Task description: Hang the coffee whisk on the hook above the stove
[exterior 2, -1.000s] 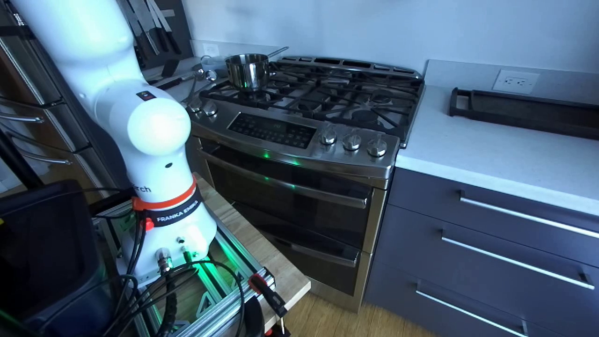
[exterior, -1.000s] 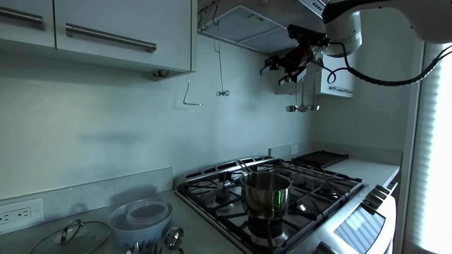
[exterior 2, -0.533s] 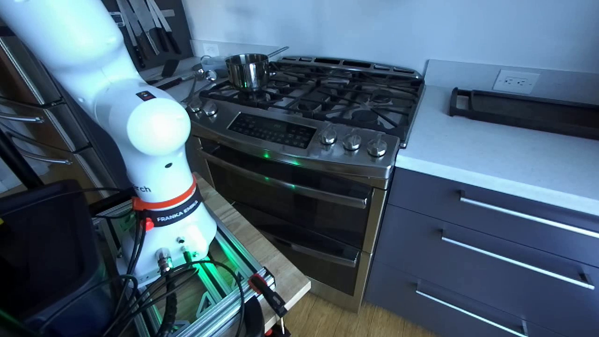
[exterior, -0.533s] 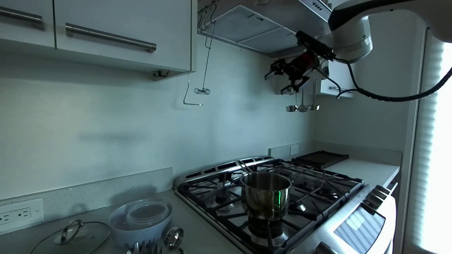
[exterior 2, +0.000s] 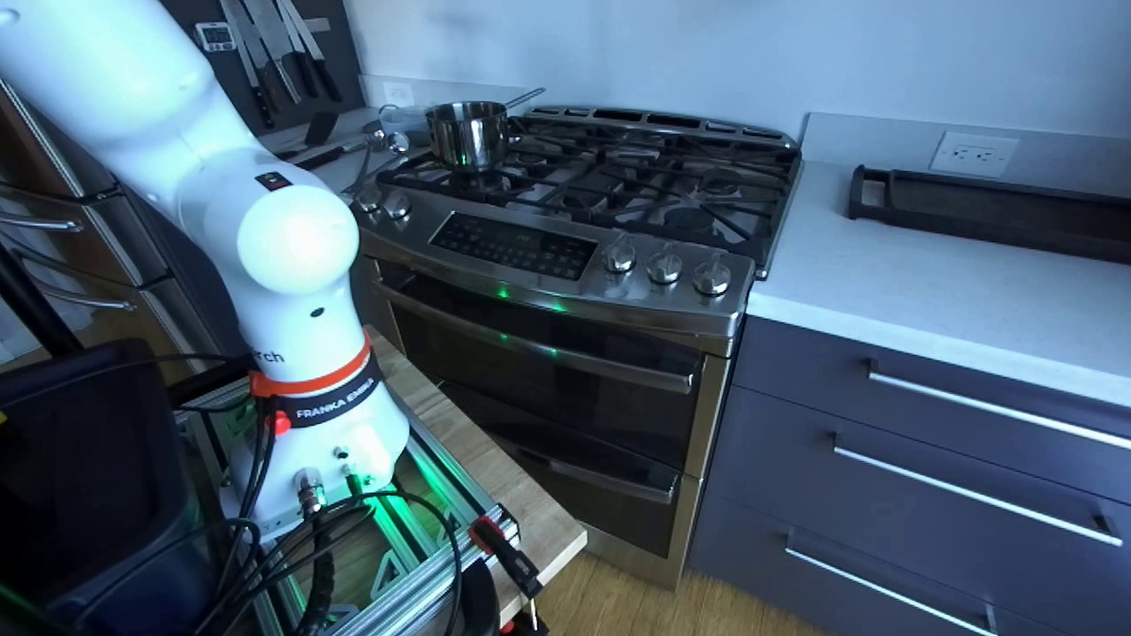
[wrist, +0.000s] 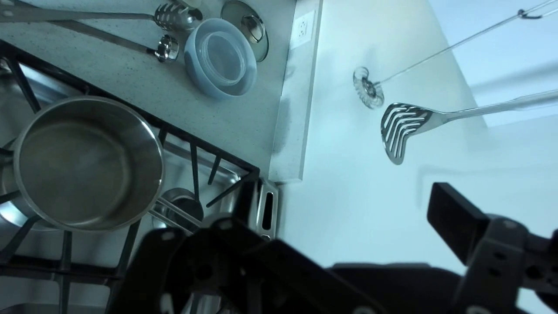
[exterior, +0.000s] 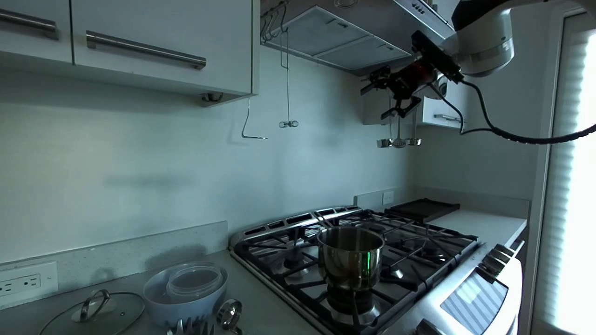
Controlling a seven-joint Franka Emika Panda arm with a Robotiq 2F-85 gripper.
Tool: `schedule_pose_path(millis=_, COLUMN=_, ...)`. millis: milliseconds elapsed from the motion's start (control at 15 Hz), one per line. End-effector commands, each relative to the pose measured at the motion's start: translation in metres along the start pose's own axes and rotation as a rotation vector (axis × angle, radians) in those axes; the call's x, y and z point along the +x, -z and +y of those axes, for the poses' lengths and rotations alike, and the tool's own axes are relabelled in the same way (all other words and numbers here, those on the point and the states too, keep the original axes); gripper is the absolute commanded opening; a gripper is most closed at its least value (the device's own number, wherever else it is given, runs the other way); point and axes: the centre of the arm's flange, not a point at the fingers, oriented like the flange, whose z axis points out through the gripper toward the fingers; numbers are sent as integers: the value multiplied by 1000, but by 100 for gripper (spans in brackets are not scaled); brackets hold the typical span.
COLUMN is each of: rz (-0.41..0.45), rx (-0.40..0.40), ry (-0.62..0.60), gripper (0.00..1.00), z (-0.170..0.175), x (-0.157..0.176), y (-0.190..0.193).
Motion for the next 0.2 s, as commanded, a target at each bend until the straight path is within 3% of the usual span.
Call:
schedule_pose_path(millis=0, rz=4, rx=4, ry=7, gripper=100, z=0, x=-3, y=4)
schedule_pose_path(millis=133, rz=6, rx=7, ry=13, gripper=100, z=1, x=-5, y=6)
